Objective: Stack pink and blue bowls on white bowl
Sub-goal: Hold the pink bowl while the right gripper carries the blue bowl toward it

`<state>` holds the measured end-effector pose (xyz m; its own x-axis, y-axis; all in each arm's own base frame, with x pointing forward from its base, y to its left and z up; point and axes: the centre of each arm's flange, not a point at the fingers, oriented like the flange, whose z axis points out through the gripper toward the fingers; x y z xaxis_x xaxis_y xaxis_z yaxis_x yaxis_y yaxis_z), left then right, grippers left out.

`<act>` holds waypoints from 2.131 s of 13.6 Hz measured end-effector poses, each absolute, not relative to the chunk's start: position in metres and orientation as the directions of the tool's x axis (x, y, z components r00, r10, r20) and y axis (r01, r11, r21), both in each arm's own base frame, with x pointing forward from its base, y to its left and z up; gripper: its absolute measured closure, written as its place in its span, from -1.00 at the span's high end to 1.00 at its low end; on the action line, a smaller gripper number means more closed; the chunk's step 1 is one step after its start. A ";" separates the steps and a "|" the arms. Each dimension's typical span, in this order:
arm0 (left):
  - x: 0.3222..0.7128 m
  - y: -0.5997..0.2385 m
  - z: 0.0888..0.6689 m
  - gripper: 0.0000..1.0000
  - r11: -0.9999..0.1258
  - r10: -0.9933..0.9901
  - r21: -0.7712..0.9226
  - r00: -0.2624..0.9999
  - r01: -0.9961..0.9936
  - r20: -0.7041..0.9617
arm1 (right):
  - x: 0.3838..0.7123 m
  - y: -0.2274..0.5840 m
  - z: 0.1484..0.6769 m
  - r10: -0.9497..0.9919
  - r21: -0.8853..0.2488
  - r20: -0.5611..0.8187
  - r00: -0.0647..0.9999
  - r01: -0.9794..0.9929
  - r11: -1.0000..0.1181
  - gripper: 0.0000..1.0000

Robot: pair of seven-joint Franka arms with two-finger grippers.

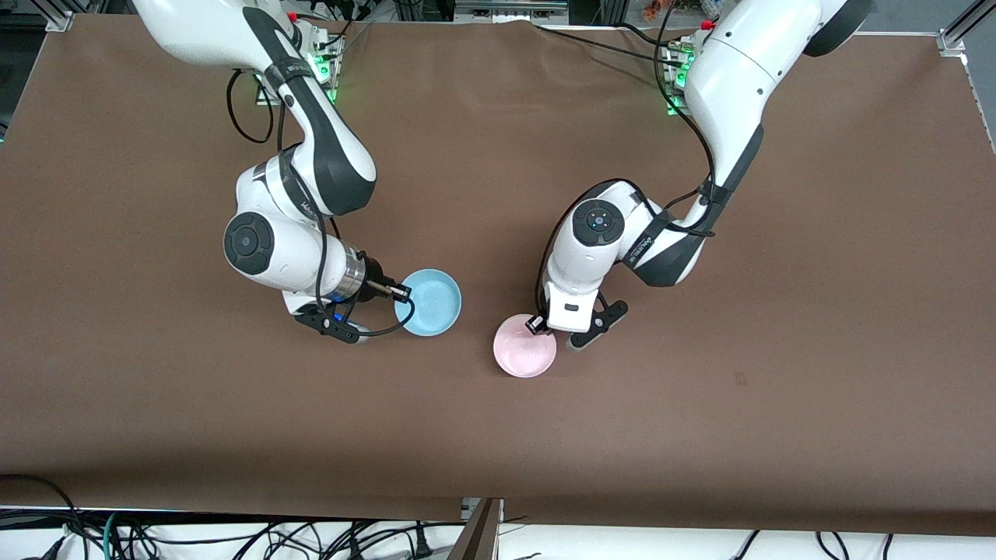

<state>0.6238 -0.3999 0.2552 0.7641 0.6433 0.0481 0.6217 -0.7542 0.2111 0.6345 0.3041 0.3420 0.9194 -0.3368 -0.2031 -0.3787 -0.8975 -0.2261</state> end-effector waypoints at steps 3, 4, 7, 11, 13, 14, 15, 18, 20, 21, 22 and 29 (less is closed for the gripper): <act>0.624 -0.400 0.255 -0.95 -0.754 0.644 0.211 0.764 0.622 0.048 | 0.634 0.306 0.342 -0.338 -0.226 -0.203 0.919 -0.380 -0.897 -0.96; 0.624 -0.400 0.255 -0.95 -0.754 0.644 0.211 0.763 0.623 0.048 | 0.634 0.306 0.342 -0.338 -0.226 -0.203 0.919 -0.380 -0.897 -0.96; 0.623 -0.400 0.254 -0.95 -0.752 0.646 0.210 0.762 0.625 0.046 | 0.634 0.306 0.342 -0.343 -0.225 -0.204 0.917 -0.385 -0.895 -0.96; 0.622 -0.403 0.254 -0.95 -0.750 0.649 0.210 0.760 0.628 0.044 | 0.633 0.312 0.340 -0.354 -0.230 -0.197 0.914 -0.394 -0.890 -0.96; 0.621 -0.403 0.254 -0.95 -0.750 0.649 0.210 0.760 0.628 0.044 | 0.632 0.315 0.338 -0.356 -0.230 -0.196 0.914 -0.395 -0.889 -0.96; 0.621 -0.404 0.254 -0.95 -0.750 0.648 0.209 0.760 0.627 0.044 | 0.632 0.315 0.337 -0.359 -0.229 -0.197 0.912 -0.399 -0.888 -0.96; 0.621 -0.404 0.253 -0.95 -0.750 0.648 0.209 0.761 0.627 0.043 | 0.632 0.316 0.338 -0.364 -0.228 -0.198 0.910 -0.403 -0.886 -0.96; 0.620 -0.404 0.252 -0.95 -0.751 0.647 0.206 0.761 0.627 0.042 | 0.632 0.317 0.338 -0.366 -0.227 -0.199 0.909 -0.406 -0.885 -0.96; 0.620 -0.403 0.250 -0.95 -0.752 0.648 0.195 0.761 0.630 0.041 | 0.631 0.317 0.337 -0.367 -0.227 -0.199 0.909 -0.407 -0.885 -0.96; 0.620 -0.402 0.249 -0.95 -0.752 0.649 0.190 0.760 0.631 0.041 | 0.631 0.317 0.337 -0.367 -0.227 -0.199 0.909 -0.407 -0.885 -0.96; 0.621 -0.400 0.249 -0.95 -0.751 0.650 0.188 0.759 0.633 0.042 | 0.632 0.317 0.338 -0.368 -0.228 -0.198 0.909 -0.407 -0.884 -0.96; 0.620 -0.400 0.244 -0.70 -0.752 0.649 0.180 0.759 0.634 0.039 | 0.630 0.332 0.335 -0.399 -0.244 -0.178 0.899 -0.434 -0.867 -0.96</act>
